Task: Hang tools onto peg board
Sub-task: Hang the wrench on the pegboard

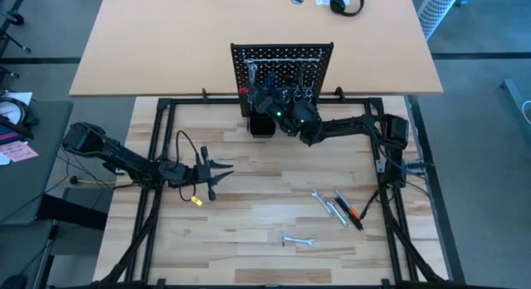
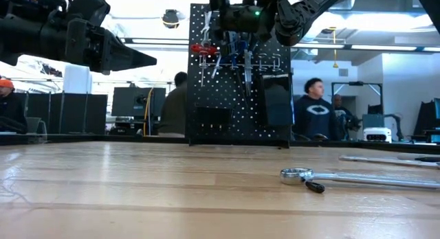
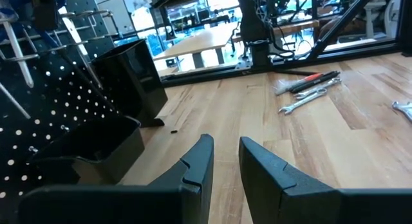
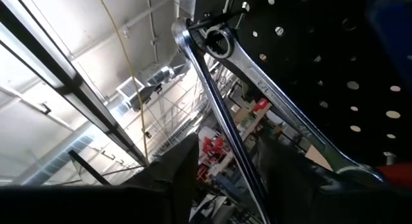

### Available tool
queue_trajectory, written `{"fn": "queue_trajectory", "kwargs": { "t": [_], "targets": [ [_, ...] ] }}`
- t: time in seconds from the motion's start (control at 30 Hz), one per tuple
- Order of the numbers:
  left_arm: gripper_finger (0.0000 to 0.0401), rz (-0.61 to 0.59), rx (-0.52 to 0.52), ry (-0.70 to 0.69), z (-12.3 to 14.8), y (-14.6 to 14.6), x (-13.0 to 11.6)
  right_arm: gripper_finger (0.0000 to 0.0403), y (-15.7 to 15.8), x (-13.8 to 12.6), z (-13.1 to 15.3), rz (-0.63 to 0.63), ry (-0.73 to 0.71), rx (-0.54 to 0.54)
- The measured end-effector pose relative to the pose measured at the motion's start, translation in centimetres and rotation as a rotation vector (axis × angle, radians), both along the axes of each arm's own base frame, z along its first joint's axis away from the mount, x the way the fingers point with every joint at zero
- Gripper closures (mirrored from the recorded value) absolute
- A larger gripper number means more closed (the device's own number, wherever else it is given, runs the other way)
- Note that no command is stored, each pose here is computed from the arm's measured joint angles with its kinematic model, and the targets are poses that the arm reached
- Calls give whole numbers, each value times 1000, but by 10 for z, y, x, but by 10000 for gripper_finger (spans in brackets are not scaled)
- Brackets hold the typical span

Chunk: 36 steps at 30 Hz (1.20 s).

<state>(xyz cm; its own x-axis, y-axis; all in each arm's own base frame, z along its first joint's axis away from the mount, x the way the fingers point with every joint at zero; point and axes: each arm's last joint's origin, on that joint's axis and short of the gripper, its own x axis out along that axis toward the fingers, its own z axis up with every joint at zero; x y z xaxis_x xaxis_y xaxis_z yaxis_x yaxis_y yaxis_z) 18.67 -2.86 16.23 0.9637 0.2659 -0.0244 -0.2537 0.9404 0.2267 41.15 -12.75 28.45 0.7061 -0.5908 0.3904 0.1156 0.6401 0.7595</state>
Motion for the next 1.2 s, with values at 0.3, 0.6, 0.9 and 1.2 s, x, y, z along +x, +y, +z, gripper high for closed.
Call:
{"fn": "queue_trajectory", "kwargs": {
  "t": [0.3,0.6,0.9,1.2],
  "targets": [
    [336,0,0,0,0,0,0,235,7,2,-1,5,20,-11],
    [336,-2,-16,-4,0,0,0,235,8,-1,8,-20,122,-38],
    [378,30,-6,108,32,-13,24,235,9,-6,17,-2,204,-36],
    [399,18,-14,187,43,-19,34,236,0,-6,9,117,280,-5]
  ]
}}
